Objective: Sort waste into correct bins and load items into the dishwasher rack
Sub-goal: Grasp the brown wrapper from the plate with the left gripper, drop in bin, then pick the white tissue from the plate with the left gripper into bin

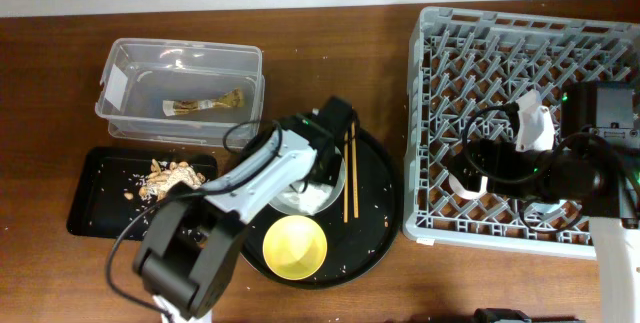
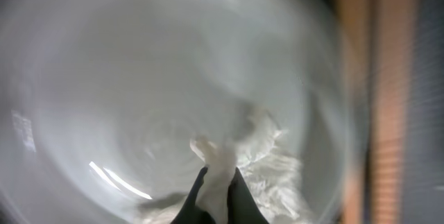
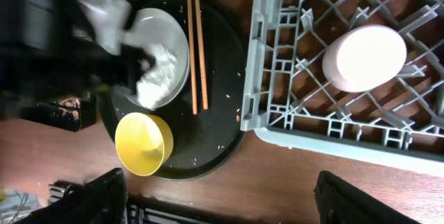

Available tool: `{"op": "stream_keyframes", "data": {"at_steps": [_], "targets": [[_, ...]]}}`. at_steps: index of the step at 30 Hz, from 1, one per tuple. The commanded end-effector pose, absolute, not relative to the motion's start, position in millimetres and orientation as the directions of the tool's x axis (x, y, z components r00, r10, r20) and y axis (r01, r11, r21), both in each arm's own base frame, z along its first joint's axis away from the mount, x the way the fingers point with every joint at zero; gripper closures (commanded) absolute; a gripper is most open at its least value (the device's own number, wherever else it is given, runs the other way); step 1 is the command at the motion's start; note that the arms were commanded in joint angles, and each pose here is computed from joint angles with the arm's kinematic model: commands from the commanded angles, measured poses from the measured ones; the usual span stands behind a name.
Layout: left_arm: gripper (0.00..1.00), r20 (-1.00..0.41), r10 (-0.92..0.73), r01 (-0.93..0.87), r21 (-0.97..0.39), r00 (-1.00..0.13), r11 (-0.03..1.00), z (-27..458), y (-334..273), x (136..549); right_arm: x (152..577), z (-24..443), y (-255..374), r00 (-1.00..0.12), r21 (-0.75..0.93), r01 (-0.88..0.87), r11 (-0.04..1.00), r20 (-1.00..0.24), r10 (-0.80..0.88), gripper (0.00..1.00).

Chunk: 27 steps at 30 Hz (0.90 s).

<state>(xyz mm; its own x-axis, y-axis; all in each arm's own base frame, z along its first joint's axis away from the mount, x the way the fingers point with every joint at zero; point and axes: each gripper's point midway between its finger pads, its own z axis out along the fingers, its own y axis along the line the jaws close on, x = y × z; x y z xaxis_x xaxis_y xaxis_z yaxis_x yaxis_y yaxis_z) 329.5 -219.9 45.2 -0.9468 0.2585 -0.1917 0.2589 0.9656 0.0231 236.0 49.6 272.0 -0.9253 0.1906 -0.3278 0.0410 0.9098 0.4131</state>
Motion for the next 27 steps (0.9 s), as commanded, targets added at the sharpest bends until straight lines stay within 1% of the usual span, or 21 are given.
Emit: {"op": "stream_keyframes", "data": {"at_steps": [1, 3, 5, 7, 10, 11, 12, 13, 14, 15, 16, 17, 19, 20, 21, 22, 23, 24, 25, 26, 27], "targets": [[1.0, -0.514, 0.108, 0.116, 0.017, -0.851, 0.993, 185.4, -184.4, 390.0, 236.2, 275.4, 51.0, -0.923, 0.408, 0.023, 0.913, -0.341, 0.176, 0.12], [1.0, -0.581, 0.04, 0.019, 0.042, -0.813, 0.999, 210.3, -150.1, 407.4, 236.1, 275.3, 51.0, -0.923, 0.408, 0.024, 0.913, -0.341, 0.176, 0.12], [1.0, -0.624, -0.034, -0.077, 0.043, -0.781, 0.996, 218.7, -105.1, 431.9, 236.1, 275.3, 51.0, -0.923, 0.408, 0.024, 0.913, -0.341, 0.177, 0.12], [1.0, -0.643, -0.103, -0.163, 0.035, -0.759, 0.986, 212.5, -67.3, 454.5, 236.4, 275.5, 51.1, -0.923, 0.408, 0.023, 0.913, -0.342, 0.177, 0.12], [1.0, -0.655, -0.155, -0.223, 0.022, -0.74, 0.974, 194.0, -29.4, 483.6, 236.2, 275.5, 51.1, -0.923, 0.408, 0.024, 0.912, -0.342, 0.177, 0.12], [0.53, -0.66, -0.154, -0.229, 0.028, -0.736, 0.973, 182.7, -18.0, 496.5, 236.1, 275.4, 51.1, -0.923, 0.408, 0.024, 0.912, -0.341, 0.177, 0.12], [0.26, -0.651, -0.145, -0.214, 0.027, -0.745, 0.977, 175.7, -17.0, 499.6, 236.1, 275.4, 51.1, -0.923, 0.408, 0.024, 0.912, -0.341, 0.177, 0.12], [0.14, -0.634, -0.127, -0.177, 0.017, -0.763, 0.984, 170.2, -20.8, 499.3, 236.0, 275.3, 51.1, -0.923, 0.408, 0.024, 0.912, -0.341, 0.177, 0.12], [0.01, -0.609, -0.107, -0.136, 0.001, -0.786, 0.991, 168.4, -27.9, 493.7, 236.0, 275.3, 51.1, -0.923, 0.408, 0.024, 0.912, -0.341, 0.177, 0.12], [0.01, -0.583, -0.101, -0.105, -0.027, -0.806, 0.994, 171.8, -37.6, 485.2, 236.0, 275.3, 51.1, -0.923, 0.408, 0.024, 0.912, -0.341, 0.177, 0.12], [0.01, -0.538, -0.08, -0.032, -0.097, -0.839, 0.995, 183.9, -62.6, 466.8, 236.1, 275.4, 51.1, -0.923, 0.408, 0.024, 0.912, -0.341, 0.177, 0.12], [0.01, -0.514, -0.062, 0.006, -0.131, -0.855, 0.991, 189.7, -77.1, 455.7, 236.1, 275.4, 51.1, -0.923, 0.408, 0.024, 0.912, -0.341, 0.177, 0.12], [0.02, -0.466, -0.004, 0.076, -0.152, -0.885, 0.985, 196.1, -106.0, 427.8, 236.1, 275.4, 51.1, -0.923, 0.408, 0.024, 0.912, -0.341, 0.177, 0.12], [0.07, -0.426, 0.046, 0.114, -0.136, -0.903, 0.984, 194.1, -121.6, 409.0, 236.0, 275.3, 51.1, -0.923, 0.408, 0.024, 0.913, -0.341, 0.176, 0.12], [0.11, -0.355, 0.114, 0.168, -0.124, -0.928, 0.978, 186.4, -142.2, 383.3, 235.5, 275.1, 51.1, -0.924, 0.408, 0.025, 0.912, -0.339, 0.176, 0.12], [0.22, -0.274, 0.162, 0.199, -0.111, -0.948, 0.974, 175.9, -160.3, 355.3, 234.5, 274.7, 51.2, -0.926, 0.408, 0.027, 0.912, -0.334, 0.177, 0.12], [0.26, -0.221, 0.157, 0.18, -0.09, -0.963, 0.98, 167.8, -166.3, 338.3, 233.8, 274.4, 51.2, -0.927, 0.408, 0.028, 0.912, -0.331, 0.177, 0.12], [0.3, -0.164, 0.134, 0.142, -0.041, -0.977, 0.989, 159.0, -168.8, 318.3, 232.8, 274.0, 51.3, -0.928, 0.409, 0.03, 0.912, -0.327, 0.177, 0.12], [0.33, -0.131, 0.121, 0.12, 0.021, -0.984, 0.993, 151.7, -170.4, 301.8, 232.3, 273.8, 51.3, -0.929, 0.408, 0.03, 0.912, -0.325, 0.176, 0.12], [0.33, -0.122, 0.117, 0.108, 0.077, -0.986, 0.991, 146.9, -172.8, 290.1, 232.2, 273.8, 51.3, -0.929, 0.409, 0.031, 0.912, -0.324, 0.176, 0.12], [0.33, -0.107, 0.146, 0.137, 0.091, -0.983, 0.986, 141.0, -184.3, 274.8, 232.2, 273.8, 51.3, -0.929, 0.409, 0.031, 0.912, -0.324, 0.176, 0.12]]}}
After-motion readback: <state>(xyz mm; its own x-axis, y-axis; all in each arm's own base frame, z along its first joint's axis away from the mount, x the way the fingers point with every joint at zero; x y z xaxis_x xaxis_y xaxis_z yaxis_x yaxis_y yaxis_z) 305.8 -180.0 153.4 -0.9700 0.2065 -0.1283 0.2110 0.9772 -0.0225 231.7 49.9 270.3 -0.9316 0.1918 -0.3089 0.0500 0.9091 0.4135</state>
